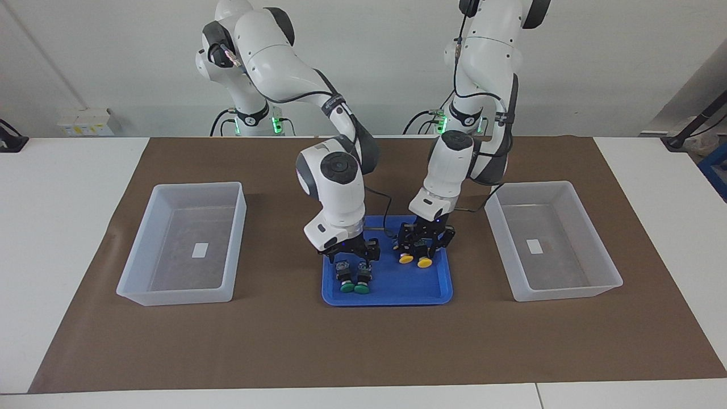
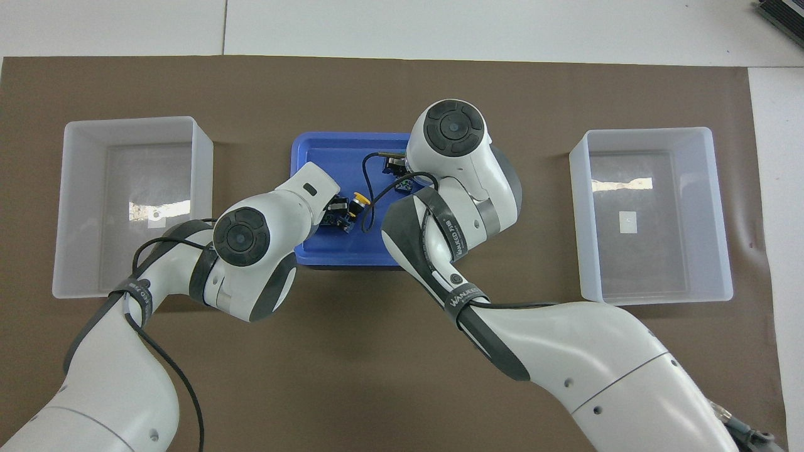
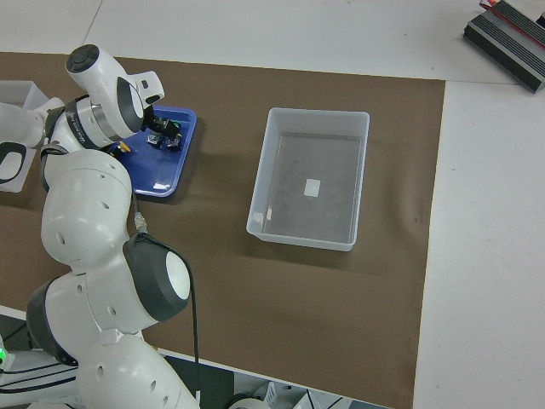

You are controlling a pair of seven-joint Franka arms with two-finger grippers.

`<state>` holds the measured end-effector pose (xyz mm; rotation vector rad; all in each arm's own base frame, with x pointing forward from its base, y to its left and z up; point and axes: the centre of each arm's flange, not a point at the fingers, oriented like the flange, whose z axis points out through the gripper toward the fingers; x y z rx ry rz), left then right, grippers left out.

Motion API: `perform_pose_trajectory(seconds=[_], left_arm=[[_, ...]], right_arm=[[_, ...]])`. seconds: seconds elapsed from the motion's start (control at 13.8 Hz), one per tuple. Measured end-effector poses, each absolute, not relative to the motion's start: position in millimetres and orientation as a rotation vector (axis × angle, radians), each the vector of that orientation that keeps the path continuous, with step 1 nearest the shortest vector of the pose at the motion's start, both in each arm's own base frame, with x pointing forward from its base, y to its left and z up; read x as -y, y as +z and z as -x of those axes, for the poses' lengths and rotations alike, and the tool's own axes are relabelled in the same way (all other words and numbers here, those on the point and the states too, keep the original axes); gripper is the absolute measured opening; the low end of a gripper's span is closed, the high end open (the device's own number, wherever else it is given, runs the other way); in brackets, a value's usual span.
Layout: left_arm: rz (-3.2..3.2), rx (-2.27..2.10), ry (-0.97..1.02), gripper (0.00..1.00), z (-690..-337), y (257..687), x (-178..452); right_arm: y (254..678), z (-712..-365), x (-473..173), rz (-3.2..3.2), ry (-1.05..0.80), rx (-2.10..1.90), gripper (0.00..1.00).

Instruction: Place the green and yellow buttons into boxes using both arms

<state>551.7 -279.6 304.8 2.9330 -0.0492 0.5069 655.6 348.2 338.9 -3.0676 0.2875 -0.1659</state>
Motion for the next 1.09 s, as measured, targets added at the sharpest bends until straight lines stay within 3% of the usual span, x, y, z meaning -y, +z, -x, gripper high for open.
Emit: perform_pose_trajectory(seconds=[0.44,0.87,0.94,1.09], left_arm=[[-2.932,0.039,0.519,0.32,-558,311,277],[-2.955,-0.040,0.518,0.32,-604,370,260],[-2.967,-0.064,0.504,0.32,-612,382,252],[-2.999,-0.105,0.464,0.32,-628,409,232]], right_arm=[[336,-659,-358,3.028,-0.245,-0.268,0.81],[319,-651,-373,3.026,-0.247,-0.235,0.75],[318,-650,-374,3.028,-0.245,-0.230,0.68],[311,-646,-377,3.036,-0.229,-0.222,0.44]])
